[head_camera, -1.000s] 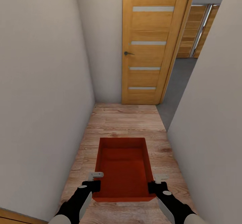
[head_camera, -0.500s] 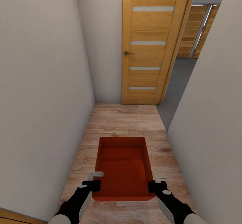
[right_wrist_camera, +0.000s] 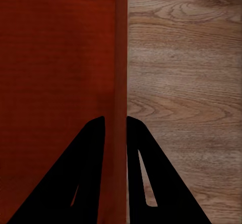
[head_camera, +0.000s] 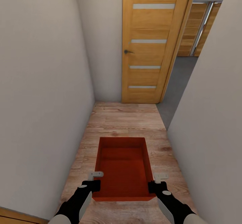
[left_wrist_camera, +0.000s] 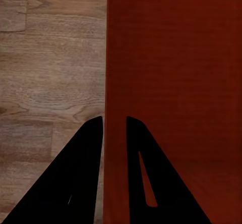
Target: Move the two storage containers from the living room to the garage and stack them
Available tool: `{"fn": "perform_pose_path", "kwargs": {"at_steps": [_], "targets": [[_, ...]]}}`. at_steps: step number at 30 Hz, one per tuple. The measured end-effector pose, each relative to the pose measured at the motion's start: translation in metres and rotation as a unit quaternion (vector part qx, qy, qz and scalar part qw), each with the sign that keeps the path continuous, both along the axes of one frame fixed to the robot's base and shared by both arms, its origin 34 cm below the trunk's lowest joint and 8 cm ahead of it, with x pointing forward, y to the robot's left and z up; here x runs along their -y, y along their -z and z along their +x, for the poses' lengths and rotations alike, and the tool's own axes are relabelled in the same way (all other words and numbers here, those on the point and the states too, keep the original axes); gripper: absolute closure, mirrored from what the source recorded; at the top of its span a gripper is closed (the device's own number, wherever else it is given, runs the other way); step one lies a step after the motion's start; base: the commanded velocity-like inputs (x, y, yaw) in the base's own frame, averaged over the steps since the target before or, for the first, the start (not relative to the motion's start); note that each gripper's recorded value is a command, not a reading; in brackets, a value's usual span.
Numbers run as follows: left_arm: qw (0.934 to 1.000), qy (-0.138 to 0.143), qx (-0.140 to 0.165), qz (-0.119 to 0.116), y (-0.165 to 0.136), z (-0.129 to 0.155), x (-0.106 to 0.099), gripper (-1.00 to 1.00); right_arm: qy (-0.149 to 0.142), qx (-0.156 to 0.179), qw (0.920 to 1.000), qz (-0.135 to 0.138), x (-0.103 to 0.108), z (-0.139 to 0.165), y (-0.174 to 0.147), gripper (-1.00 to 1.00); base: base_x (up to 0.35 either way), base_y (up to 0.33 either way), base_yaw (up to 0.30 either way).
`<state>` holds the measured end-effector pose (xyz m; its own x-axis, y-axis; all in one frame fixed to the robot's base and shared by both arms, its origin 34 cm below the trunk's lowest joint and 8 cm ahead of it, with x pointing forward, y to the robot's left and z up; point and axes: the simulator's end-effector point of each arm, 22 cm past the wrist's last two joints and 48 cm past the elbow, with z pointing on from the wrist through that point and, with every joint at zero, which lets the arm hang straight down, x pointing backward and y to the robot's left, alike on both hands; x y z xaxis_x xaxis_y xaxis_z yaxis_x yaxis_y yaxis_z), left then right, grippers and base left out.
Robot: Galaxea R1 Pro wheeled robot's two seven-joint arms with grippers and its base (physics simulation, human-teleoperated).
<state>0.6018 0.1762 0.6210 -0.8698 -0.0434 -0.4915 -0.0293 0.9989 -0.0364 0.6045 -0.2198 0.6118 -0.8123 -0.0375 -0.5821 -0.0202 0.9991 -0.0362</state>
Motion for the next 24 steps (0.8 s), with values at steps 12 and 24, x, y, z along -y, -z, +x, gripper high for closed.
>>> {"fn": "perform_pose_path", "kwargs": {"at_steps": [12,24], "targets": [[1.0000,-0.001,-0.007,-0.001,0.0063,-0.0041,0.0004,1.00,-0.001,-0.007,1.0000,0.000,0.0004,-0.0029,0.0053,1.00,0.000,0.000,0.000],[1.0000,-0.002,-0.007,-0.001,0.0066,-0.0044,0.0002,1.00,-0.001,-0.007,1.0000,-0.001,0.0002,-0.0029,0.0054,1.00,0.000,0.000,0.000]]}}
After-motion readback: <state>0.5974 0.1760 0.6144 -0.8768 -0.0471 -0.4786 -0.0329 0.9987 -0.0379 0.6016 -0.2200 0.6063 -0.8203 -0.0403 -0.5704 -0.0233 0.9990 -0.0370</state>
